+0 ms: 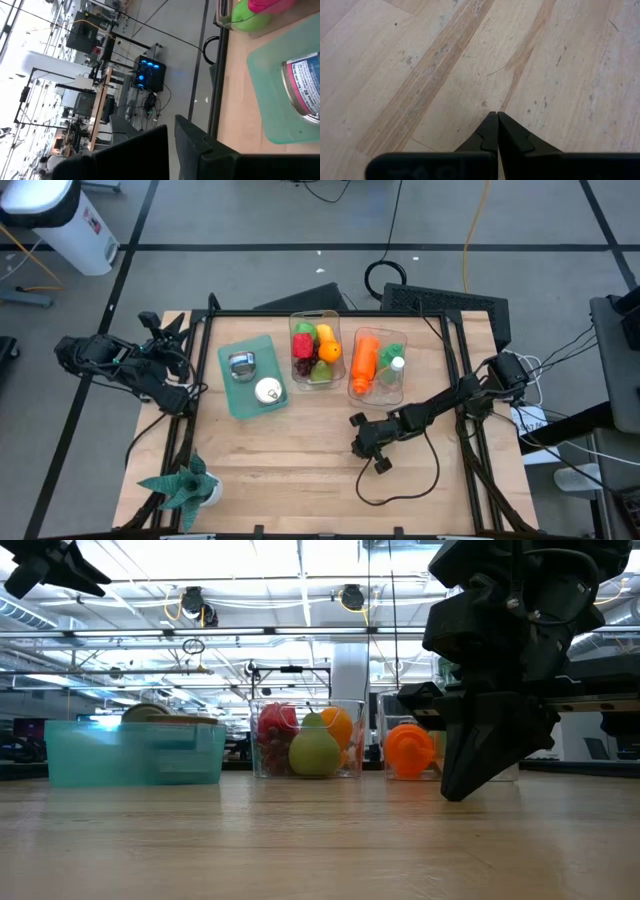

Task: Pick & Place Food Item
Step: Return to Home Position

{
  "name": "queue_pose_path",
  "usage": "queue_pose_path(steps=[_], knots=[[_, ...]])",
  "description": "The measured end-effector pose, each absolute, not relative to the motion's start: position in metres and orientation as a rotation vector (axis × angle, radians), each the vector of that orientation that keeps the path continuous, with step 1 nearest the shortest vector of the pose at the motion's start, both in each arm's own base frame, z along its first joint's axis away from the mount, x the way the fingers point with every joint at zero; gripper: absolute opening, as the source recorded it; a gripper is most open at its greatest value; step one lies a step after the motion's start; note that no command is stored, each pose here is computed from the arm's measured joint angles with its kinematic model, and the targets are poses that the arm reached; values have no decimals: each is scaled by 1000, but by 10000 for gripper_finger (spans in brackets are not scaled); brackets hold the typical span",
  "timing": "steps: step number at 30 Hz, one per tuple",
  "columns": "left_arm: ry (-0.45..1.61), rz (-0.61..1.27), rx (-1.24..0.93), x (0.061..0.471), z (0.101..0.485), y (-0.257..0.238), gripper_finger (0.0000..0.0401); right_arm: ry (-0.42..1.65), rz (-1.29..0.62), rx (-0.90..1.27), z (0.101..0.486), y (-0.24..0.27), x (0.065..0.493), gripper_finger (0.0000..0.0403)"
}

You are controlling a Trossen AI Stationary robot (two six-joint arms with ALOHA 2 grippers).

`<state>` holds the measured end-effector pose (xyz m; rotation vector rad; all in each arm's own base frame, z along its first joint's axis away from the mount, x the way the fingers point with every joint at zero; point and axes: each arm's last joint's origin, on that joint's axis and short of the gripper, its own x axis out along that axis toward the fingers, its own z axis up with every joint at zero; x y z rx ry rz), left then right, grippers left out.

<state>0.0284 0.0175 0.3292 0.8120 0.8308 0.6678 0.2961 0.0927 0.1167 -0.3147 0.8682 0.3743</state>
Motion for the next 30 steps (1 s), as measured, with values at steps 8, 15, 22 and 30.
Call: queue_pose_path(steps=[8,15,22,30], knots=[[812,682,773,29,329,17,0,868,374,-315,117,93,296,0],[777,604,711,35,332,14,0,868,374,-315,117,93,296,0],[710,421,727,60,323,2,0,869,374,-315,117,93,296,0],[549,156,735,104,304,-20,0,868,373,-315,115,92,294,0]])
